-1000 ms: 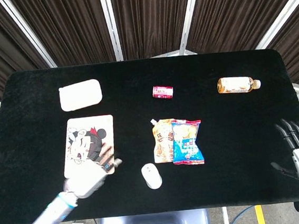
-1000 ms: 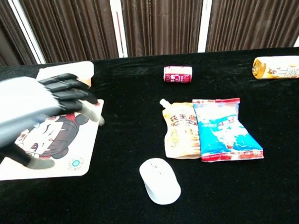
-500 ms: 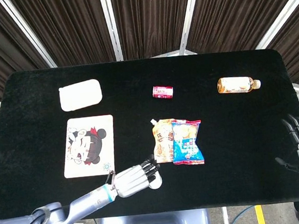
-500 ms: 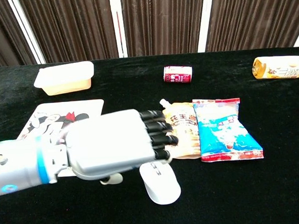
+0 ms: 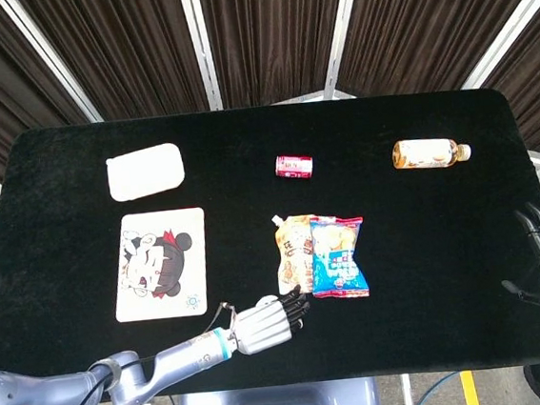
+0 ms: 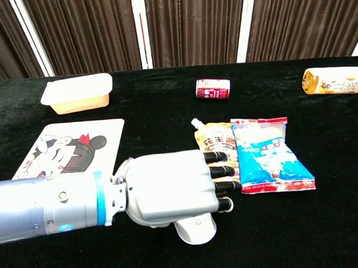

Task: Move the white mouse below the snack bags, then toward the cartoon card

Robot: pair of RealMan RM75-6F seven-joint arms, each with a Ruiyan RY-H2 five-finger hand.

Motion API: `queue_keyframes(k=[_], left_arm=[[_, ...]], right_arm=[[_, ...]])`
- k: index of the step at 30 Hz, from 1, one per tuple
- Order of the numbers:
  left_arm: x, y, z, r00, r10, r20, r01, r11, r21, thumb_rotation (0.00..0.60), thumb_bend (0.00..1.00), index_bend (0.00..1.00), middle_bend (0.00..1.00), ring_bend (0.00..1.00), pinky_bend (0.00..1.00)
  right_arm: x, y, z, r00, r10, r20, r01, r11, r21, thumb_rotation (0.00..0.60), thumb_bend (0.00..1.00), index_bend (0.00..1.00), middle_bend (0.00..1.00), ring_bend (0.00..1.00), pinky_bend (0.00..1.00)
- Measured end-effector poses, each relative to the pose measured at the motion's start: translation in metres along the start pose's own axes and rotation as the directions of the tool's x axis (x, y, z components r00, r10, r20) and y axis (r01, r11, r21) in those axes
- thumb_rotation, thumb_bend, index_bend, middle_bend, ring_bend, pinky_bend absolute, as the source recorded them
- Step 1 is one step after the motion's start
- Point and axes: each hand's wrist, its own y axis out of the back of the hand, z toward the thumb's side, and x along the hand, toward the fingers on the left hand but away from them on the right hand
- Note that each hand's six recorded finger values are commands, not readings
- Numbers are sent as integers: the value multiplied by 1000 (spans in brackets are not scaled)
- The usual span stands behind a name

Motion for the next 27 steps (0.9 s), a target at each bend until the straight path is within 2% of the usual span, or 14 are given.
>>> queue_keyframes(k=[5, 7, 11, 18, 23, 27], left_arm=[[3, -6, 10, 999, -15, 50, 12, 999, 52, 600, 14, 480, 388, 316, 316], [2, -8, 14, 997, -16, 75, 10, 997, 77, 600, 19, 532, 430, 355, 343], [-1, -11, 14, 995, -1, 104, -11, 994, 109, 600, 26, 582, 462, 381, 361], [-13, -7, -2, 989, 58, 135, -78, 985, 154, 600, 28, 642, 486, 401, 382], [-33, -6, -20, 976, 102, 193, -144, 966, 217, 600, 28, 681, 519, 430, 417], [-55, -13, -40, 962, 103, 254, -176, 942, 284, 600, 28, 680, 509, 422, 415]], right_arm=[[0, 0, -2, 1000, -3, 5, 3, 1000, 2, 600, 0, 4, 0, 0, 0], [0, 1, -2, 1000, -5, 7, 5, 1000, 5, 600, 0, 4, 0, 0, 0], [0, 1, -3, 1000, -7, 10, 7, 1000, 6, 600, 0, 4, 0, 0, 0], [0, -1, -3, 1000, -1, 12, 1, 1000, 14, 600, 0, 4, 0, 0, 0], [0, -6, -3, 1000, 12, 15, -13, 1000, 25, 600, 0, 4, 0, 0, 0], [0, -9, -2, 1000, 19, 16, -19, 999, 32, 600, 0, 4, 0, 0, 0]])
